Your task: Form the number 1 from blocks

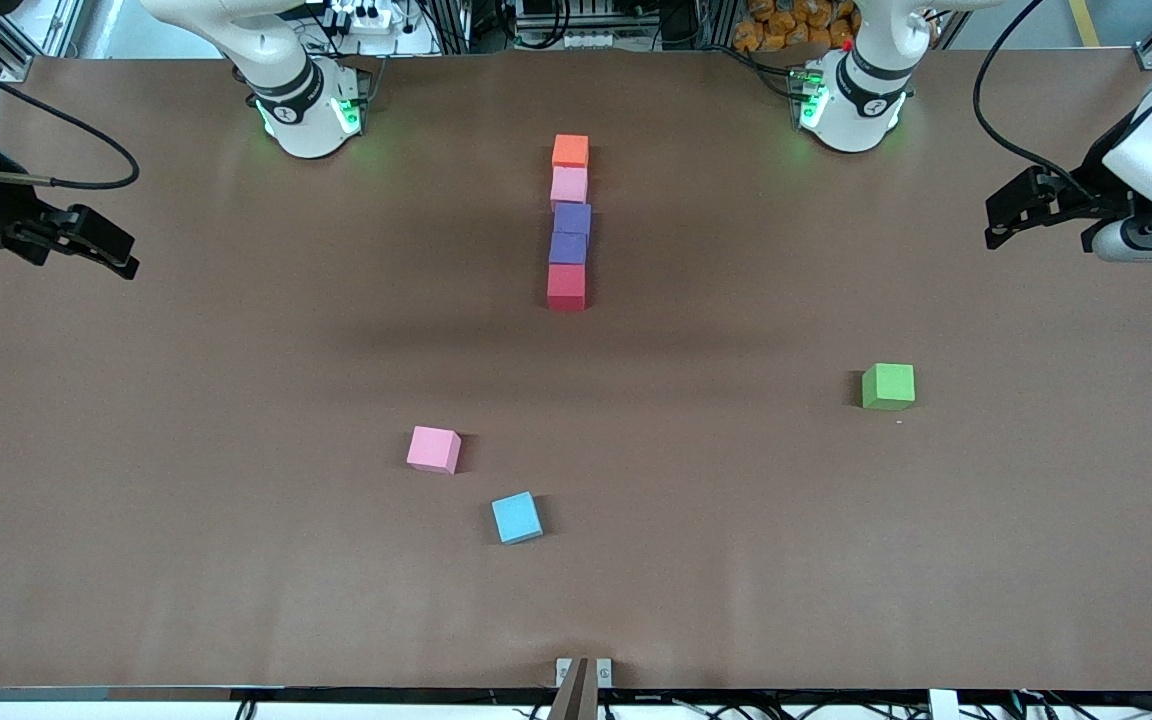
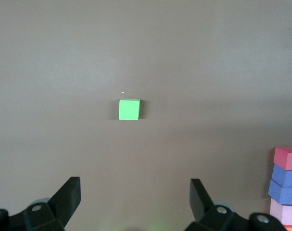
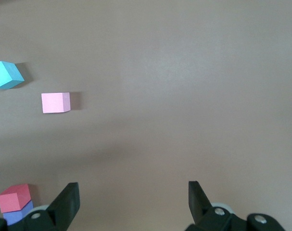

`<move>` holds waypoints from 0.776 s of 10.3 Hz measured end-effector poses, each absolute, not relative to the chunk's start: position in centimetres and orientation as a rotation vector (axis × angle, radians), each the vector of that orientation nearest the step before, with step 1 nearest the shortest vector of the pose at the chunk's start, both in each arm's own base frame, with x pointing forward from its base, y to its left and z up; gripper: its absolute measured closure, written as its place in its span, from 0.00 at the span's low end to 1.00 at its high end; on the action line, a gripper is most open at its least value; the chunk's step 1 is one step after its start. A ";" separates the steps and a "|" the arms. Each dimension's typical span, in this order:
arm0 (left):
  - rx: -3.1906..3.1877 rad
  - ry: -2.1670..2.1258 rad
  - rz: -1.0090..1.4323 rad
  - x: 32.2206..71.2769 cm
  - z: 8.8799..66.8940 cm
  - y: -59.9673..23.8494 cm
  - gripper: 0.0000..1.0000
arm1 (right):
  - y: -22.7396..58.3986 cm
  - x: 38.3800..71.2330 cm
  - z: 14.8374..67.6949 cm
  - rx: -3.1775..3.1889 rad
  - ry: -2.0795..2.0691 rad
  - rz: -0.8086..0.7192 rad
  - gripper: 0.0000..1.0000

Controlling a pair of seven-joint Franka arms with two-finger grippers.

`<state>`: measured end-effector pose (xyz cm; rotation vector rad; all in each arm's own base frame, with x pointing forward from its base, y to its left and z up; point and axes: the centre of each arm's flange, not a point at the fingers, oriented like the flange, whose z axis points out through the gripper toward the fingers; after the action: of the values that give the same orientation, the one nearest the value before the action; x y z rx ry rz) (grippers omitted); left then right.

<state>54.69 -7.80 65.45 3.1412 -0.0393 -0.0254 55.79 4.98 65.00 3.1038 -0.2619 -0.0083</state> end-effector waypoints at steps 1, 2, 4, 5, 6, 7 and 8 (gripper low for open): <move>3.141 -0.024 -0.025 54.7 65.5 -7.8 0.00 | 5.0 55.8 65.0 3.104 -0.262 -0.008 0.00; 3.142 -0.012 -0.025 54.7 65.5 -7.8 0.00 | 5.0 55.8 65.0 3.104 -0.262 -0.007 0.00; 3.142 -0.007 -0.024 54.7 65.5 -7.8 0.00 | 5.0 55.8 65.0 3.104 -0.262 -0.007 0.00; 3.141 -0.007 -0.023 54.7 65.5 -7.8 0.00 | 4.9 55.8 65.0 3.104 -0.263 -0.007 0.00; 3.141 -0.007 -0.023 54.7 65.5 -7.8 0.00 | 4.8 55.8 65.0 3.110 -0.268 -0.007 0.00; 3.141 -0.007 -0.023 54.7 65.5 -7.8 0.00 | 4.5 55.8 65.1 3.112 -0.278 -0.008 0.00; 3.141 -0.007 -0.023 54.7 65.5 -7.8 0.00 | 4.0 55.8 64.9 3.113 -0.274 -0.015 0.00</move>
<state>54.68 -7.79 65.53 3.1414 -0.0069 -0.0227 55.84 4.01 64.88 3.1130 -0.2741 -0.0145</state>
